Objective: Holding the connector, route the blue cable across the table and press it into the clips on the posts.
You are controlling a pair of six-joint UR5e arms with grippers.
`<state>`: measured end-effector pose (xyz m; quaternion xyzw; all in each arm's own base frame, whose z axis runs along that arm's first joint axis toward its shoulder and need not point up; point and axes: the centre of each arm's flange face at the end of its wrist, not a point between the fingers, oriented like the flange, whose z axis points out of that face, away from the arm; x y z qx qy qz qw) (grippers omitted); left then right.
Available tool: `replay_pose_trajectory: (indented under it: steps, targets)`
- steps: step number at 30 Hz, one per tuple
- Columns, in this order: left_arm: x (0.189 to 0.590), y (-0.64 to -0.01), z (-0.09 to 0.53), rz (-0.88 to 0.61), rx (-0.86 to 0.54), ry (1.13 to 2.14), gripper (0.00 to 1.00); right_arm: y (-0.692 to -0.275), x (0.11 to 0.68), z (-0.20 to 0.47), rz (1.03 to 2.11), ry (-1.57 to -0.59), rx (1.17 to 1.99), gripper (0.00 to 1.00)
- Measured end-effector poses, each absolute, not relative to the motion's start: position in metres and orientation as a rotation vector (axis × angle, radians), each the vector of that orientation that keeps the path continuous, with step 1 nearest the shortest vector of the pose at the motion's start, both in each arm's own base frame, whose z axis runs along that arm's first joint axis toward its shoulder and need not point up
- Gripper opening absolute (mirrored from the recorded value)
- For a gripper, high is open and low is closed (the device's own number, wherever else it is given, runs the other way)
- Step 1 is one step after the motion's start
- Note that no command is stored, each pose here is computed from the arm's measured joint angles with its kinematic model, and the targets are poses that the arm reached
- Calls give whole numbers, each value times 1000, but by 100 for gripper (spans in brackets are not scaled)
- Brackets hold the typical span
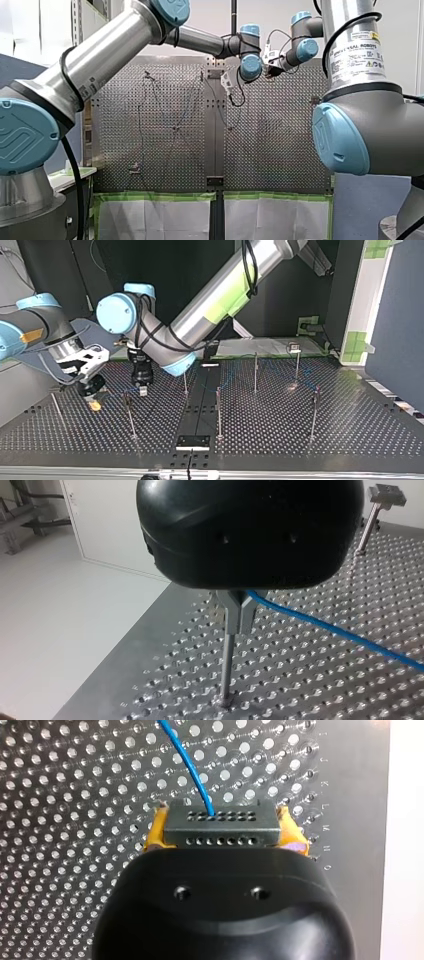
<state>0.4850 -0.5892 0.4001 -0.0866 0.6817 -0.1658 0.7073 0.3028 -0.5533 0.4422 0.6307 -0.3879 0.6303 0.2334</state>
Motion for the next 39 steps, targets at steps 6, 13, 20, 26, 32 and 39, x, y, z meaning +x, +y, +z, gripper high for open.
replay_pose_trajectory:
  steps: [6, 13, 20, 26, 32, 39]
  targets:
    - [513, -579, 395, -394, -202, 1486, 0, -557, 300, 440, 1734, -1071, 1732, 0]
    - [546, -570, 371, -421, -203, 1471, 0, -567, 295, 427, 1731, -1086, 1736, 0]
    - [572, -559, 367, -457, -204, 1436, 0, -578, 285, 419, 1733, -1090, 1732, 0]
    - [575, -560, 368, -488, -168, 1434, 13, -583, 278, 418, 1735, -1087, 1726, 0]
    - [566, -571, 366, -521, -105, 1463, 83, -584, 276, 418, 1737, -1082, 1732, 0]
    - [553, -576, 360, -499, -70, 1518, 100, -584, 276, 418, 1741, -1076, 1737, 0]
